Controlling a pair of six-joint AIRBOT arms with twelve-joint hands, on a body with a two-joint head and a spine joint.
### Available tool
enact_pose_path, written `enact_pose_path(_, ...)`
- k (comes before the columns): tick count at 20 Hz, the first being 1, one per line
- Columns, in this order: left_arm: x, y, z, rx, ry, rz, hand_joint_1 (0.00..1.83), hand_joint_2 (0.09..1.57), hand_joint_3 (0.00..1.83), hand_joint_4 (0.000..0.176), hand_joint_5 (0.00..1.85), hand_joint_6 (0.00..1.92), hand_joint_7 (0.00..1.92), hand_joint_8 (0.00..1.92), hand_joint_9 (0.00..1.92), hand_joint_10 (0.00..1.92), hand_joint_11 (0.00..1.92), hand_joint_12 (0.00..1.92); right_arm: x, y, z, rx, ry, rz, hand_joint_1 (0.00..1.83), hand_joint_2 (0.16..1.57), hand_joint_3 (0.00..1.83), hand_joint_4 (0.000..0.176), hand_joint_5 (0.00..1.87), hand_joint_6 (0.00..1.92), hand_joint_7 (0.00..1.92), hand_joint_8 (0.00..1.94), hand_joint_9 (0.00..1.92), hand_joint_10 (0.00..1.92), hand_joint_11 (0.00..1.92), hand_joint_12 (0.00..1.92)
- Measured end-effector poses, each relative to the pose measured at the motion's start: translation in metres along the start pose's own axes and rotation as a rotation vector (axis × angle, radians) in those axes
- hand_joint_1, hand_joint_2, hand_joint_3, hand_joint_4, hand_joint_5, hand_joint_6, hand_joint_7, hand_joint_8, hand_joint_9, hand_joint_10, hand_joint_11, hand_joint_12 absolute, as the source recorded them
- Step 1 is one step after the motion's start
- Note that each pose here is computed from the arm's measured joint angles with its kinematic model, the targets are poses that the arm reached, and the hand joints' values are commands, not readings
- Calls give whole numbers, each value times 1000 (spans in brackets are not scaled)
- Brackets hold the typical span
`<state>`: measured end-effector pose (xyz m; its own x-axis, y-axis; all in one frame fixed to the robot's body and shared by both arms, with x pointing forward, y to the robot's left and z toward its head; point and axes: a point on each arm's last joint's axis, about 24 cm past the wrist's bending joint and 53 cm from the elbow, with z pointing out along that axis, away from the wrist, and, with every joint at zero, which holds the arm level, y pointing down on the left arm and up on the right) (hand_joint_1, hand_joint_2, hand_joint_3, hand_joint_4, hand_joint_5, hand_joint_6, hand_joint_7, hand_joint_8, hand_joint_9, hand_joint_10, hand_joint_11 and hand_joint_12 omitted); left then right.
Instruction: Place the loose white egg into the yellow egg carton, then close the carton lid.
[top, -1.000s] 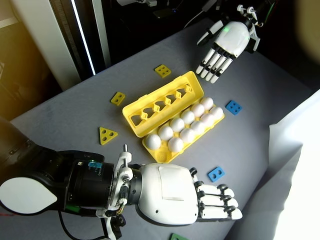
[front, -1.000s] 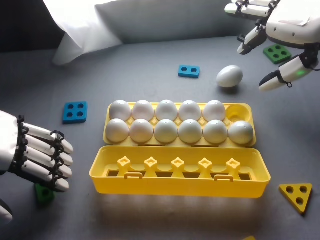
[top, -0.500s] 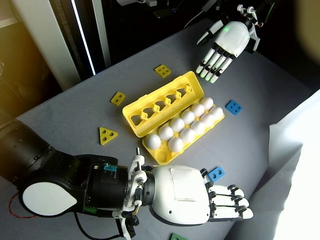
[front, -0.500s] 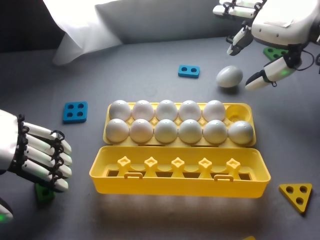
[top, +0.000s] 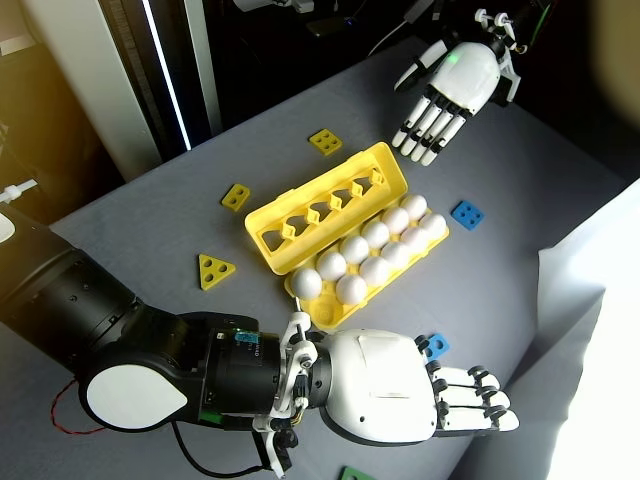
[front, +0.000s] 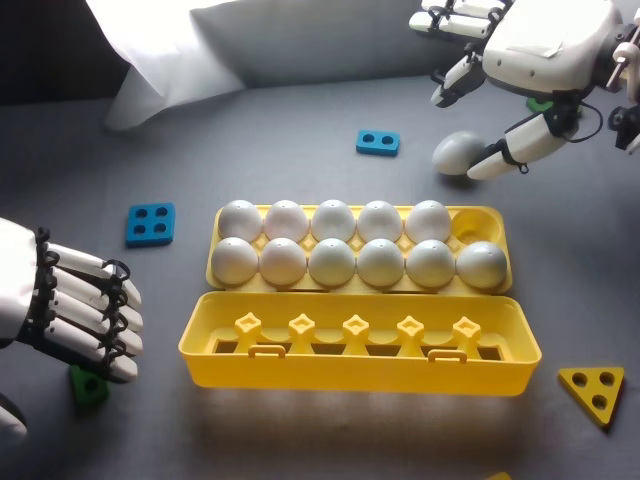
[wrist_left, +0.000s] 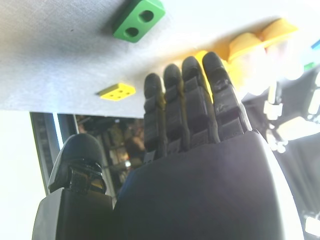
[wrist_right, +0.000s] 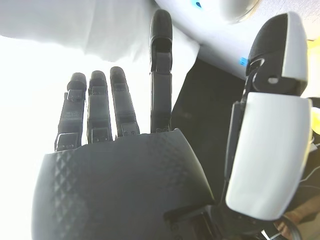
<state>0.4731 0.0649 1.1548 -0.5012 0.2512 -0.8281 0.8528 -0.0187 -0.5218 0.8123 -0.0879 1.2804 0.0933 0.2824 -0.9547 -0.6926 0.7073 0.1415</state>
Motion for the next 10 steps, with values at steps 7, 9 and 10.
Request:
enact_pose_path(7, 1, 1, -1, -2, 6, 3, 0, 1315, 0, 0, 358, 6, 286, 7, 229, 4, 0, 436, 10, -5, 4, 12, 9, -8, 591, 811, 5, 162, 825, 3, 58, 6, 0, 0, 0, 0)
enact_pose_path(9, 1, 0, 0, 1, 4, 2, 0, 1316, 0, 0, 360, 6, 282, 4, 227, 3, 0, 444, 13, -5, 3, 9, 12, -9, 637, 812, 4, 151, 829, 4, 56, 4, 0, 0, 0, 0)
enact_pose_path(10, 1, 1, 0, 1, 5, 2, 0, 1315, 0, 0, 370, 7, 296, 6, 238, 5, 0, 468, 14, -4, 4, 7, 15, -10, 634, 814, 4, 151, 833, 5, 55, 3, 0, 0, 0, 0)
